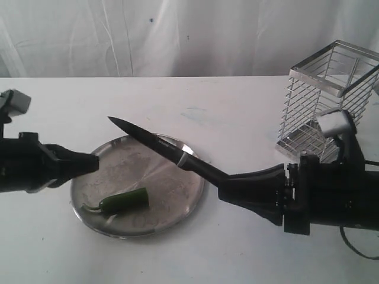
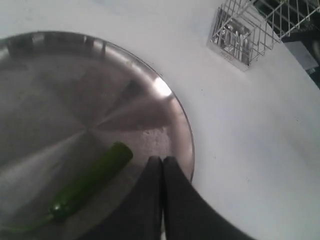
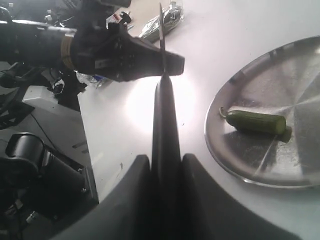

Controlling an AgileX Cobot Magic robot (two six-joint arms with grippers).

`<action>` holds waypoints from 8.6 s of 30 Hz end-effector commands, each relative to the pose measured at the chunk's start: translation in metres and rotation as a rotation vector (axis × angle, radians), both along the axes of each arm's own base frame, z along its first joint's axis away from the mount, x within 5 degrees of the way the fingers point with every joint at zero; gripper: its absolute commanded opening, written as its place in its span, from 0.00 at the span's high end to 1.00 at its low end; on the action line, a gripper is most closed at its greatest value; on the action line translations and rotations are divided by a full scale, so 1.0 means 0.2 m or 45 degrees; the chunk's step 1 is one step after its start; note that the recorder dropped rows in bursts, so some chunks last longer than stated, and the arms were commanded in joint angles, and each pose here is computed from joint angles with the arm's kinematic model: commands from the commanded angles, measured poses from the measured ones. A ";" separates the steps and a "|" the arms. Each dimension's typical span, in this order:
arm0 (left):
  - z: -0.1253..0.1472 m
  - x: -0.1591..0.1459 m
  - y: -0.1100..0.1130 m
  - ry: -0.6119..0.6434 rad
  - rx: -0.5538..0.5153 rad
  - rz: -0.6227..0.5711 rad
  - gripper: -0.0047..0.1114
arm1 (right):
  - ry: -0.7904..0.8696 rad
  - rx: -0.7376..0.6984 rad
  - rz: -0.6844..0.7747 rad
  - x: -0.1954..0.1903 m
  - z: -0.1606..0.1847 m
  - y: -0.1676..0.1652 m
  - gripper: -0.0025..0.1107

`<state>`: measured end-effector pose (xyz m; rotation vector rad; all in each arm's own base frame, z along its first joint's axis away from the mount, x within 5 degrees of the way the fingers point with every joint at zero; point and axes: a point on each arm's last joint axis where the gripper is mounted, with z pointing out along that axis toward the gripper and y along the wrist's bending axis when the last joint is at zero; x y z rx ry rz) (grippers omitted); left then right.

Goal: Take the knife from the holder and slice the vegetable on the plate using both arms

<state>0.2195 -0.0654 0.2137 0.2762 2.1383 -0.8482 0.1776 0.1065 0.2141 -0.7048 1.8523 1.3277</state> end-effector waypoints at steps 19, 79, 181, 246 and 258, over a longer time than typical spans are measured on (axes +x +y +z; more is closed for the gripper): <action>-0.16 -0.05 -0.23 -0.001 -0.154 -0.189 0.96 | 0.010 -0.334 -0.113 0.07 0.03 0.24 0.98; -0.22 0.06 -0.27 -0.116 -0.219 -0.241 0.96 | 0.204 -0.564 -0.060 0.12 -0.19 0.58 0.98; -0.17 0.39 -0.29 -0.264 0.894 -0.189 0.96 | 0.665 -1.145 -0.328 0.11 -0.30 0.86 0.98; -0.65 0.49 -0.36 0.011 0.706 -0.200 0.96 | 0.739 -1.165 -0.343 0.11 -0.38 0.88 0.98; -0.80 0.45 -0.30 0.234 0.869 -0.181 0.96 | 0.785 -1.225 -0.320 0.09 -0.39 0.86 0.98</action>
